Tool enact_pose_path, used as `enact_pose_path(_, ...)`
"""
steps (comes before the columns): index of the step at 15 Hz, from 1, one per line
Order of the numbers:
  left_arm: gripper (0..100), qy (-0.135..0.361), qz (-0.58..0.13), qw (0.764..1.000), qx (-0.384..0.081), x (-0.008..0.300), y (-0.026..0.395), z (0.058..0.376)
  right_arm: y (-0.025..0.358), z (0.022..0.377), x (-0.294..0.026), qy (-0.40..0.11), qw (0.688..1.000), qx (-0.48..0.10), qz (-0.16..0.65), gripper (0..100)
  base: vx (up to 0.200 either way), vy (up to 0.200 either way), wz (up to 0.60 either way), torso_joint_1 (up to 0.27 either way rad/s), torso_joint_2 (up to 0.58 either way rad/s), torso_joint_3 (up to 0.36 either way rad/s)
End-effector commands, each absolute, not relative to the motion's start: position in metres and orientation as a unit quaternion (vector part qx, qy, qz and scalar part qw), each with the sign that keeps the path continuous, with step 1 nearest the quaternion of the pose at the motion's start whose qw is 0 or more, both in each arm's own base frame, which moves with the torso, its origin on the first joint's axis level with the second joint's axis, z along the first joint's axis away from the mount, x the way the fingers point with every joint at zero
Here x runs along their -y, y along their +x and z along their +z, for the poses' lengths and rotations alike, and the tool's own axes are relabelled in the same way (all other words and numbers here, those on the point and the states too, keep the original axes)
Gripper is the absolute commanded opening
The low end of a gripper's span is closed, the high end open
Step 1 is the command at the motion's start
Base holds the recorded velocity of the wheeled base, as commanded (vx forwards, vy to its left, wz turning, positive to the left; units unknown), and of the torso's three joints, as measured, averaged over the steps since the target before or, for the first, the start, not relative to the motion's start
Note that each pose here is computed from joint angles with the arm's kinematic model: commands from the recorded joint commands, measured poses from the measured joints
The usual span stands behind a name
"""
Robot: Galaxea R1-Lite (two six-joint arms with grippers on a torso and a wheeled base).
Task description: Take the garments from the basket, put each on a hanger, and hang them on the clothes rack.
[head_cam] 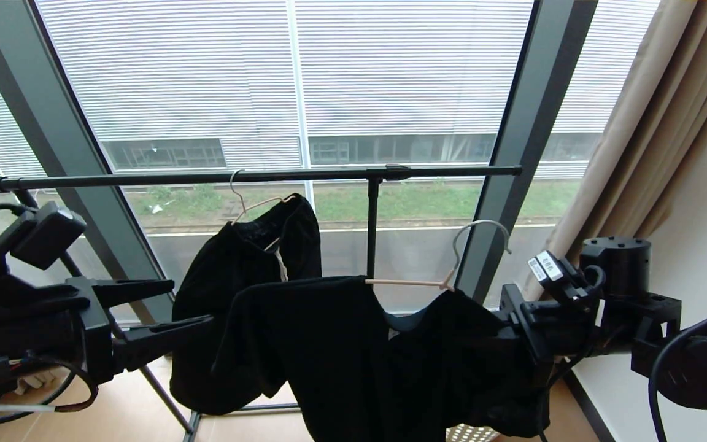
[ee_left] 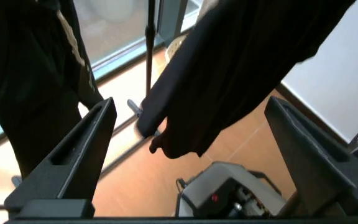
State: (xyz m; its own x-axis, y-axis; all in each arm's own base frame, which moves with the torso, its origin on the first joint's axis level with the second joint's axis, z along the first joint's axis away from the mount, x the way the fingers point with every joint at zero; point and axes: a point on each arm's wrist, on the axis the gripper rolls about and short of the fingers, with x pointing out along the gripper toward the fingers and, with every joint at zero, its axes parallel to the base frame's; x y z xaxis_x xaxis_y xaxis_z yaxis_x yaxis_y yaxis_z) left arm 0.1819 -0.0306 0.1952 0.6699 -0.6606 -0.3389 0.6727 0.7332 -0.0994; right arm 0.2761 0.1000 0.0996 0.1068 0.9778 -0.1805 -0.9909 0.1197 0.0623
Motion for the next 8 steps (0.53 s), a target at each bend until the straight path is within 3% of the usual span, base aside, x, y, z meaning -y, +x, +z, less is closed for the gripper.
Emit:
enact_pose_path(1, 100, 0.026, -0.400, 0.900, -0.171, 0.051, 0.200, 0.217, 0.271, 0.091, -0.114, -0.035, 0.731, -0.107, 0.673, 0, 0.000, 0.000, 0.00, 0.000, 0.00, 0.000)
enact_pose_path(4, 100, 0.047, -0.433, 0.880, -0.189, 0.075, 0.219, 0.236, 0.266, 0.084, -0.125, -0.035, 0.721, -0.121, 0.681, 0, 0.000, 0.000, 0.00, 0.000, 0.00, 0.000)
enact_pose_path(8, 100, 0.148, -0.482, 0.841, -0.197, 0.101, 0.227, 0.224, 0.261, 0.083, -0.132, -0.038, 0.715, -0.126, 0.686, 0, 0.000, 0.000, 0.00, 0.000, 0.00, 0.000)
